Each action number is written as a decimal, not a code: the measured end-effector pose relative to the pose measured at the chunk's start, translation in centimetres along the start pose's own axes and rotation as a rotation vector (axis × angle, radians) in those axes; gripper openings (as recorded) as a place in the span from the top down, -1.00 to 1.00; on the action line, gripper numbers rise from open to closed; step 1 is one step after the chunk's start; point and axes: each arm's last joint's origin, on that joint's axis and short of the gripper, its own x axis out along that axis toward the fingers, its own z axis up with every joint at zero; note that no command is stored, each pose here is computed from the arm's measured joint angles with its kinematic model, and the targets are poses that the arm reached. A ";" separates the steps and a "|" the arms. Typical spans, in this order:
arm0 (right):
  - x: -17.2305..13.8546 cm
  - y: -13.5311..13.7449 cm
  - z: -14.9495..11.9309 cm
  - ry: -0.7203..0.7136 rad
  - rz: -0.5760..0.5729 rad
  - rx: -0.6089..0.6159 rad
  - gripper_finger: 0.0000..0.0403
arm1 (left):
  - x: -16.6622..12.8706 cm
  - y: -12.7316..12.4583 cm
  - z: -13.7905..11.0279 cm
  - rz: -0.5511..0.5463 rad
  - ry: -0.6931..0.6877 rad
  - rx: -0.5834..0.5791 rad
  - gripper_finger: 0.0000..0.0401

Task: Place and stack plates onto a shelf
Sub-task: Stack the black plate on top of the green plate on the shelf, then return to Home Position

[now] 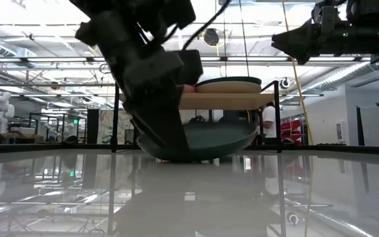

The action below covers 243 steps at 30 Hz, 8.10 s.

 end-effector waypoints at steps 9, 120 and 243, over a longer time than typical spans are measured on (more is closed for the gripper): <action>0.1 0.0 0.0 0.000 0.000 0.000 0.28 | 0.4 0.1 0.1 0.033 -0.023 -0.022 0.35; 0.1 0.0 0.0 -0.003 0.000 -0.001 0.28 | -10.4 17.9 18.9 0.277 -0.386 0.523 0.67; -5.2 1.6 -3.6 0.007 0.144 0.212 0.28 | -17.1 14.0 -18.5 0.032 -1.054 -0.039 0.92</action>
